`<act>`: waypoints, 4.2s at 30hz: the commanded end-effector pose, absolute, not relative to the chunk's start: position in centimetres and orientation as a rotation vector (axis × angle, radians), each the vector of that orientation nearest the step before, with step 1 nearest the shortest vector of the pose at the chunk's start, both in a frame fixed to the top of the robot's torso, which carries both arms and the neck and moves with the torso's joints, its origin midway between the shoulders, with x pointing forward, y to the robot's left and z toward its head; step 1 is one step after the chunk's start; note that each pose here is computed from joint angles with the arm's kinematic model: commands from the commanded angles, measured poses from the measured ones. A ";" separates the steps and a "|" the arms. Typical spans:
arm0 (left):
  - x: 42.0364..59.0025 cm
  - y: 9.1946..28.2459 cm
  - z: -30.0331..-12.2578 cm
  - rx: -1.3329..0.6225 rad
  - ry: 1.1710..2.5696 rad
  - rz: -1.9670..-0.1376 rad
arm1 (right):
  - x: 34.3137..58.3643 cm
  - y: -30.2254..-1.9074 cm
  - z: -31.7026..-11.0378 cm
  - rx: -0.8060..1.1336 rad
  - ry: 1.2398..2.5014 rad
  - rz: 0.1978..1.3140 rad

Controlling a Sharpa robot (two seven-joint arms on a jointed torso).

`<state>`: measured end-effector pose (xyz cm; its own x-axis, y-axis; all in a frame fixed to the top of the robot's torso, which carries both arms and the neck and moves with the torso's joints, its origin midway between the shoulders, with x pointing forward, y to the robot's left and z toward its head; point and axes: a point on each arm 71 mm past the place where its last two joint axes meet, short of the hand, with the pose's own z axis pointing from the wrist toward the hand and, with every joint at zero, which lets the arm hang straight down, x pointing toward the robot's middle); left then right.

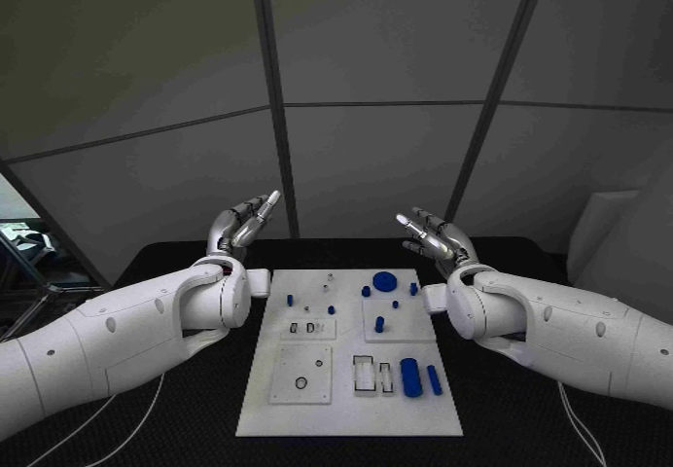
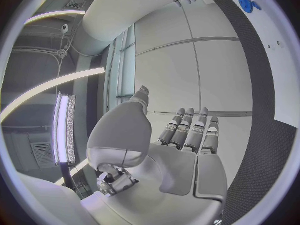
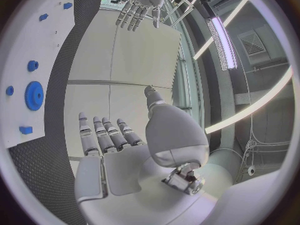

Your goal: Assemble the parts on the task board

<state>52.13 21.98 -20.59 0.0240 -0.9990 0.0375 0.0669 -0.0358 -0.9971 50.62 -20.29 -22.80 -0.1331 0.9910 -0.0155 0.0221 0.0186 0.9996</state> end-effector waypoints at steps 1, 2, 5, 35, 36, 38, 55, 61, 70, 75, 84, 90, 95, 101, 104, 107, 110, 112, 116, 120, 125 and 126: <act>52.3 21.6 -20.2 -1.170 1.113 -1.337 | 50.8 -19.4 -22.9 1.057 1.475 1.367; 52.3 21.6 -20.2 -1.170 1.113 -1.337 | 50.9 -19.4 -22.9 1.051 1.484 1.369; 52.3 21.6 -20.2 -1.170 1.113 -1.337 | 51.2 -19.4 -22.9 1.040 1.502 1.372; 48.8 24.7 -18.1 -1.138 1.116 -1.429 | 52.4 -18.4 -17.5 -0.169 1.632 0.788; 48.6 24.6 -18.0 -1.137 1.118 -1.435 | 52.4 -18.2 -17.3 -0.190 1.632 0.768; 48.2 24.6 -17.8 -1.135 1.124 -1.451 | 52.5 -17.8 -16.8 -0.235 1.621 0.719; 46.4 23.4 -16.7 -1.126 1.152 -1.524 | 52.9 -16.5 -16.1 -0.408 1.647 0.532; 46.2 23.2 -16.5 -1.125 1.153 -1.535 | 52.9 -16.4 -16.2 -0.433 1.664 0.500; 45.9 22.9 -16.3 -1.124 1.158 -1.546 | 53.0 -16.1 -16.4 -0.447 1.675 0.488; 45.9 23.0 -16.3 -1.125 1.159 -1.545 | 53.1 -15.9 -16.5 -0.453 1.682 0.488; 45.9 23.0 -16.2 -1.125 1.159 -1.545 | 53.4 -15.6 -16.7 -0.460 1.692 0.489; 45.9 23.0 -16.2 -1.125 1.160 -1.546 | 53.6 -15.4 -16.8 -0.462 1.701 0.486; 45.9 23.0 -16.1 -1.126 1.162 -1.546 | 53.7 -15.3 -16.9 -0.463 1.705 0.483; 45.9 23.0 -16.1 -1.126 1.165 -1.551 | 53.8 -15.1 -16.9 -0.462 1.700 0.484; 45.9 22.9 -16.1 -1.126 1.166 -1.552 | 53.8 -15.1 -16.8 -0.460 1.688 0.487; 45.9 22.9 -16.1 -1.126 1.166 -1.553 | 53.7 -15.0 -16.5 -0.456 1.654 0.498; 45.9 23.0 -16.1 -1.126 1.166 -1.552 | 53.5 -14.9 -16.1 -0.446 1.601 0.519; 45.9 23.0 -16.1 -1.126 1.166 -1.551 | 53.2 -14.9 -15.7 -0.438 1.566 0.533; 45.9 23.1 -16.1 -1.126 1.165 -1.548 | 52.9 -14.8 -15.2 -0.421 1.514 0.549; 45.9 23.2 -16.1 -1.126 1.164 -1.547 | 52.9 -14.5 -14.6 -0.403 1.468 0.558; 45.9 23.3 -16.1 -1.126 1.164 -1.547 | 53.4 -13.9 -14.3 -0.390 1.443 0.558; 45.9 23.2 -16.1 -1.126 1.164 -1.547 | 53.5 -13.7 -14.3 -0.389 1.442 0.557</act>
